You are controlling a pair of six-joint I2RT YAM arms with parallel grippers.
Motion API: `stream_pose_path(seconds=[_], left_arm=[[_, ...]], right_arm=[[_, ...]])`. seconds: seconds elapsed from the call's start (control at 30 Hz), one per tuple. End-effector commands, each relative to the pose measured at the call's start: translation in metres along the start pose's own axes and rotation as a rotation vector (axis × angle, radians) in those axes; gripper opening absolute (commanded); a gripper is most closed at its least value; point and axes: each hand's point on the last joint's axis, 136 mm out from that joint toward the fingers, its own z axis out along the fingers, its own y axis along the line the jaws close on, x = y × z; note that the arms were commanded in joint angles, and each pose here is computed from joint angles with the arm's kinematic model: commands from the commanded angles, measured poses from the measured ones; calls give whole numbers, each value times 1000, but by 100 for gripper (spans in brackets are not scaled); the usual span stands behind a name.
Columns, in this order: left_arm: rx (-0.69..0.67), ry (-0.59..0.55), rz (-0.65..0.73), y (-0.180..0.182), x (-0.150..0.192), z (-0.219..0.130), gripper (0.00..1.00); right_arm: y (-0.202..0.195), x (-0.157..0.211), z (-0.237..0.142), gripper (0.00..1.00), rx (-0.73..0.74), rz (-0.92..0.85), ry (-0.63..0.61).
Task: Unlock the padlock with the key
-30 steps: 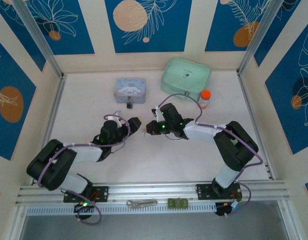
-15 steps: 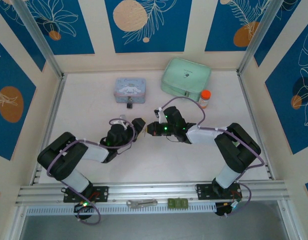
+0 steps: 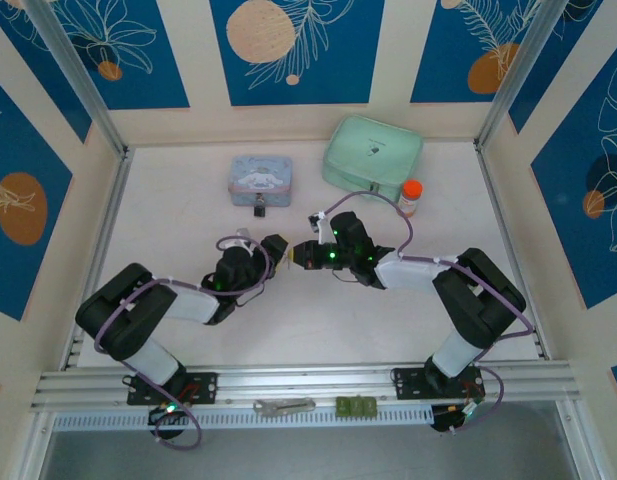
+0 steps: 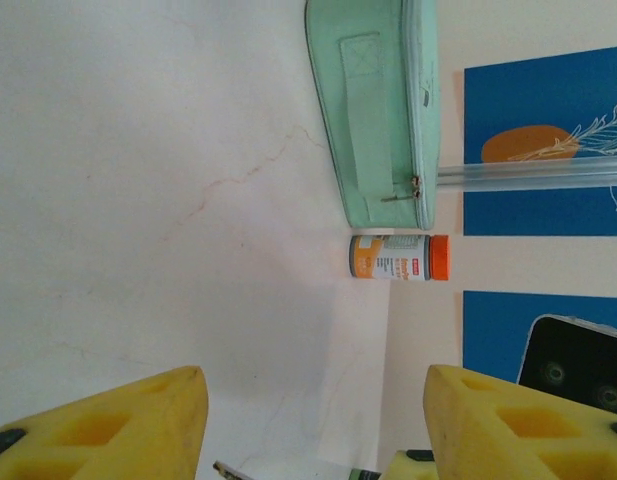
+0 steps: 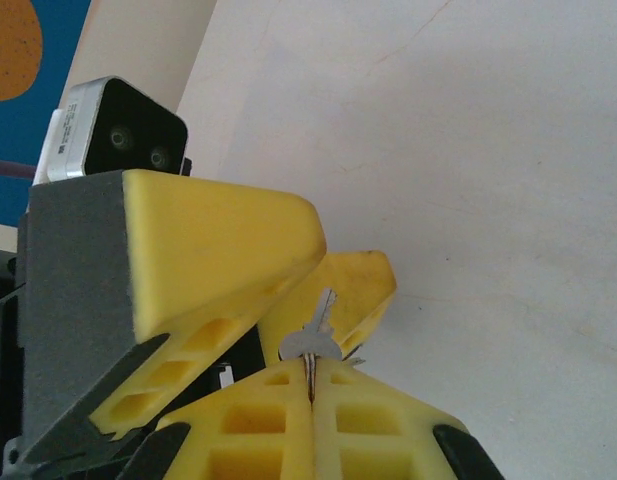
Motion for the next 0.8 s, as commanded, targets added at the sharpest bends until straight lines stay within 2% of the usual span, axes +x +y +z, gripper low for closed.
stream_pose_path(seconds=[0.0,0.13,0.23,0.47,0.6,0.77], left_arm=[[16,-43,37,-10,-6,-7,54],[-10,-59,89,-15,-11,-12,42],[-18,-61,124,-20,-12,-15,38],[-12,-31,150,-26,-8,-12,37],[-12,0,143,-25,-2,-6,42],[-5,14,132,-25,0,-1,42]], right_arm=[[2,6,-2,0,-11,-5,9],[2,6,-3,0,-14,-12,10],[4,6,-2,0,-20,-17,9],[13,-1,-4,0,-43,-39,-8],[17,-4,-7,0,-49,-56,-18],[17,-2,-9,0,-49,-64,-16]])
